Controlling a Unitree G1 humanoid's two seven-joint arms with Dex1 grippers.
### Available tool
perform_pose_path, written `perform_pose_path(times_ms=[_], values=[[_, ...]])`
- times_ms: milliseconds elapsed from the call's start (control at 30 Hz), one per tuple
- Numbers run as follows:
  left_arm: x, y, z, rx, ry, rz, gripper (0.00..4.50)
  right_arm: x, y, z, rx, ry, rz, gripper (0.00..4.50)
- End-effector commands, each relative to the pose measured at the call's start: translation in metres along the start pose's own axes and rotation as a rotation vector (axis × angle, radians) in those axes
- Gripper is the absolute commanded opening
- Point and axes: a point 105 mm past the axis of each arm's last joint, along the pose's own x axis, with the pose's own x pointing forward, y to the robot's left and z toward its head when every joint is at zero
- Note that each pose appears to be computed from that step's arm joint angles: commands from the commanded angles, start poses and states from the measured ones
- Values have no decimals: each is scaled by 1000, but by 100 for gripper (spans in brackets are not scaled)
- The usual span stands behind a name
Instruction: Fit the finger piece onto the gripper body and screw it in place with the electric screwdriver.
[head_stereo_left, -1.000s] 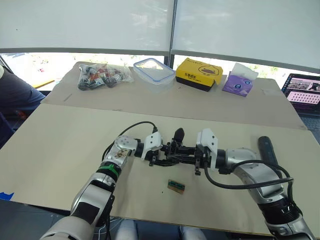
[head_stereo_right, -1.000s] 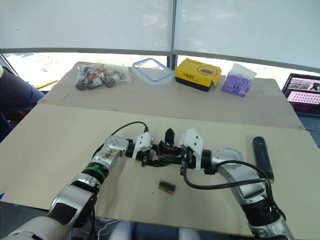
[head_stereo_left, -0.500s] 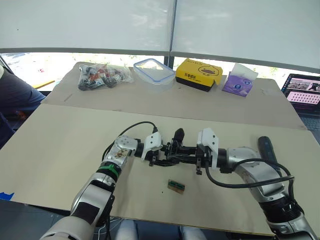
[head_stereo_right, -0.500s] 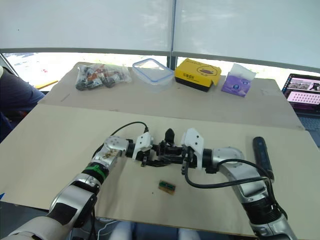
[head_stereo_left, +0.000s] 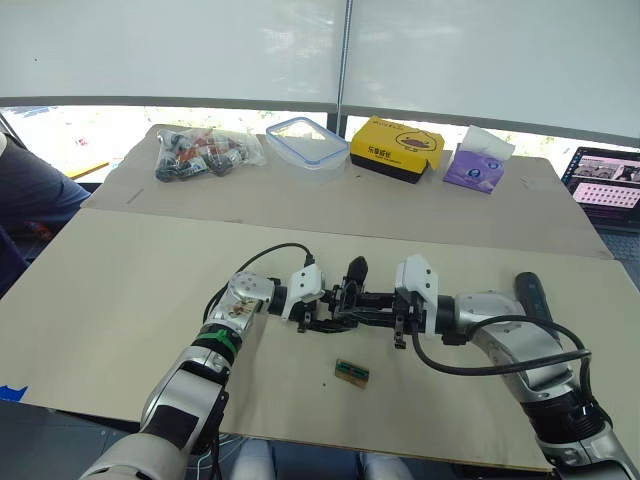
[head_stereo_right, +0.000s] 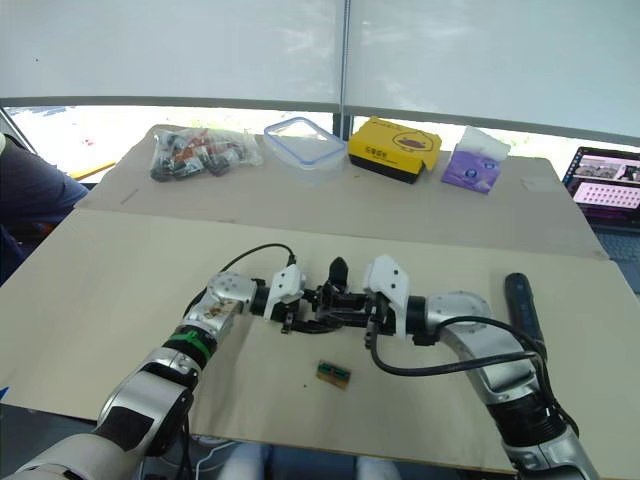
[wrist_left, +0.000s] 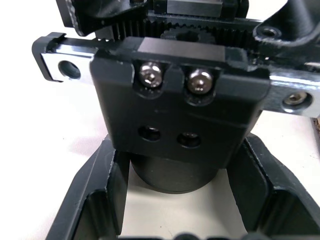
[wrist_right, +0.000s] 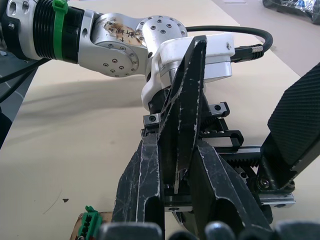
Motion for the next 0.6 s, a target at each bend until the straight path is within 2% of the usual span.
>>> perform_pose_path(times_ms=[33, 600], values=[[0, -7, -9, -2, 43, -37, 227, -1, 0, -11, -1, 73, 12, 33], [0, -9, -9, 2, 35, -34, 227, -2, -10, -28, -9, 169, 6, 33]])
